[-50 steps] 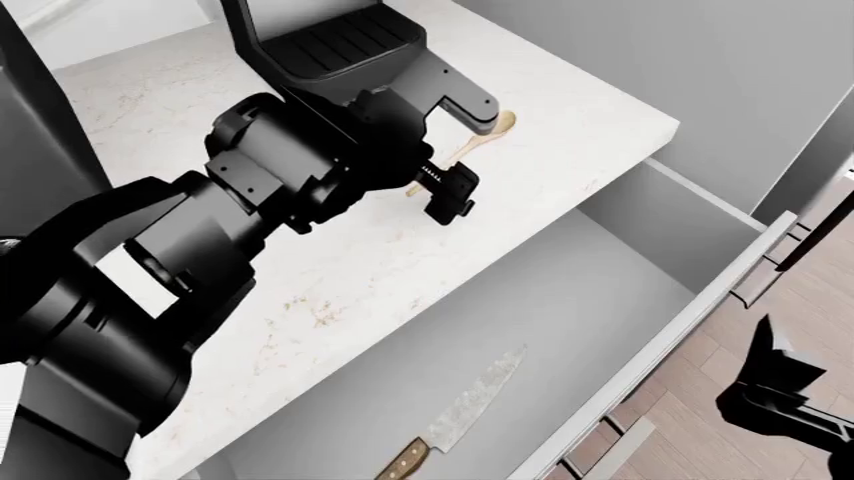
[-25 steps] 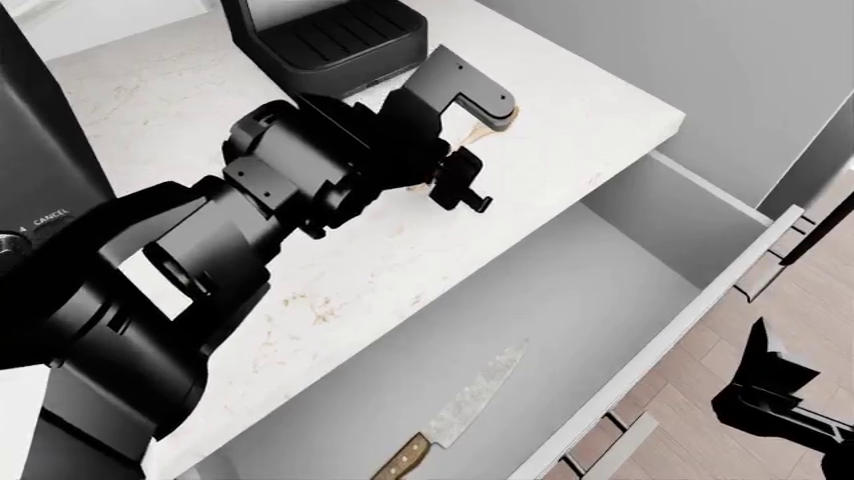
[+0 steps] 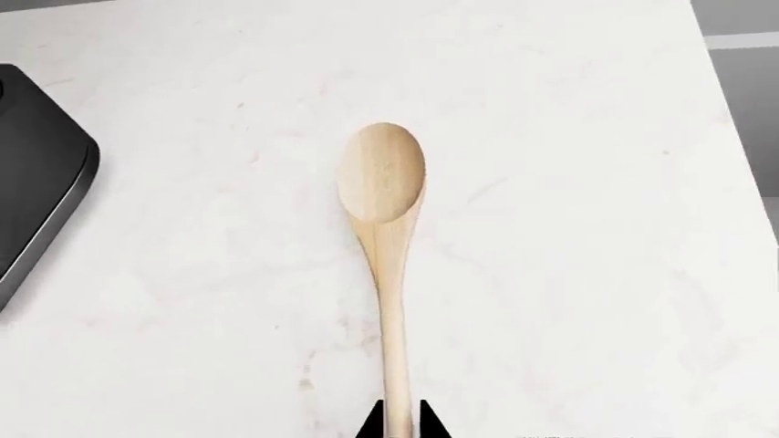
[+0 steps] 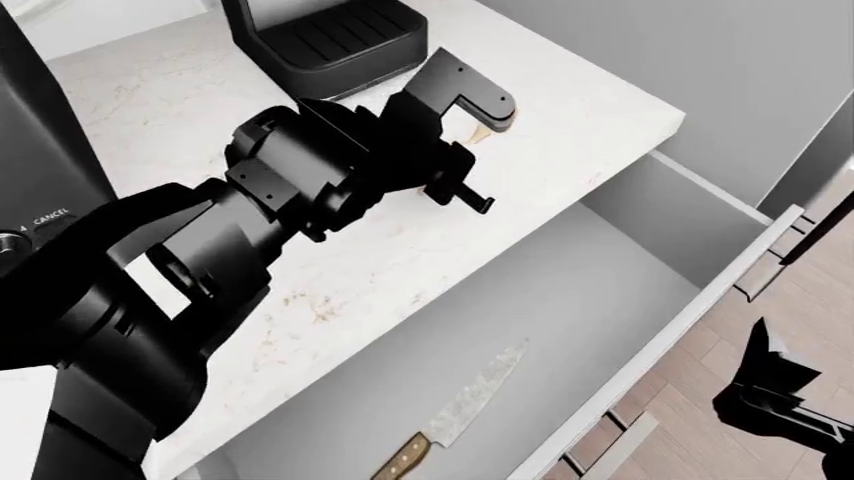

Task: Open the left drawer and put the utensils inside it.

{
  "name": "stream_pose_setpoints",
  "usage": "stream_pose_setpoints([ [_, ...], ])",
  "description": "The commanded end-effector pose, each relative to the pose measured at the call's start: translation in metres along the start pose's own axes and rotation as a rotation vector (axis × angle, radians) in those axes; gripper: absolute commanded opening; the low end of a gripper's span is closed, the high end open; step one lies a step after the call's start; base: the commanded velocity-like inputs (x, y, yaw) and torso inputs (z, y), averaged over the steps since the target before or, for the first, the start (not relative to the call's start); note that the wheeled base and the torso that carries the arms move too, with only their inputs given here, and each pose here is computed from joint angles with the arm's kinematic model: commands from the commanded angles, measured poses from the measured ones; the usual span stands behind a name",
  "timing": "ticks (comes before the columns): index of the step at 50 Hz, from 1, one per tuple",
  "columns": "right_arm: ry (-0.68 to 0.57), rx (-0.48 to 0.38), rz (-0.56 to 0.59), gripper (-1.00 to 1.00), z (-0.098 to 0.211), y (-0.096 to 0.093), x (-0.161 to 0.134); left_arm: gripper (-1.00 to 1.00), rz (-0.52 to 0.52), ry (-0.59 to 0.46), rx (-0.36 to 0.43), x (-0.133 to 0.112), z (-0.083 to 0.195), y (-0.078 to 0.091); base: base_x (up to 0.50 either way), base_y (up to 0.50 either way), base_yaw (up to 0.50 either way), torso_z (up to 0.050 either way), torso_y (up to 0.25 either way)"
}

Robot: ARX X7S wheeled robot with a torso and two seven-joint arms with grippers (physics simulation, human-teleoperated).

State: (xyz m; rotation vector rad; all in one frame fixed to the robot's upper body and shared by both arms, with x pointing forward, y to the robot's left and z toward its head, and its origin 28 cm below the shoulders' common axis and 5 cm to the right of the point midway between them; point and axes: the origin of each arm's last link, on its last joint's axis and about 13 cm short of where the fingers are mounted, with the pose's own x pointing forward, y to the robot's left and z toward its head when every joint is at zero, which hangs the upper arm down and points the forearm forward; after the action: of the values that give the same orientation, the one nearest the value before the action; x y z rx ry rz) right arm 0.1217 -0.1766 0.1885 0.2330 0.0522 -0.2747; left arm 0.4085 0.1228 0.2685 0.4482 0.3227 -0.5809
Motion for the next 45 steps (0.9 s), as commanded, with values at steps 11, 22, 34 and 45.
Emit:
stream_pose_setpoints([
  [11,-0.008,0.003,-0.002,1.00,0.003,0.000,0.000,-1.00,0.145,0.051,0.128,-0.030,0.005,0.019,0.00,0.00,0.00,0.000,0.000],
  [22,-0.008,-0.002,0.004,1.00,0.003,0.002,0.000,-1.00,0.068,-0.041,0.195,-0.077,0.027,0.018,0.00,0.00,0.00,0.000,0.000],
  [34,-0.010,-0.006,0.010,1.00,0.004,0.005,0.001,-1.00,-0.044,-0.090,0.223,-0.133,0.037,0.005,0.00,0.00,0.00,0.000,0.218],
  [45,-0.020,-0.004,0.004,1.00,0.007,0.003,-0.003,-1.00,-0.082,-0.066,0.231,-0.144,0.025,-0.011,0.00,0.00,0.00,0.000,0.202],
])
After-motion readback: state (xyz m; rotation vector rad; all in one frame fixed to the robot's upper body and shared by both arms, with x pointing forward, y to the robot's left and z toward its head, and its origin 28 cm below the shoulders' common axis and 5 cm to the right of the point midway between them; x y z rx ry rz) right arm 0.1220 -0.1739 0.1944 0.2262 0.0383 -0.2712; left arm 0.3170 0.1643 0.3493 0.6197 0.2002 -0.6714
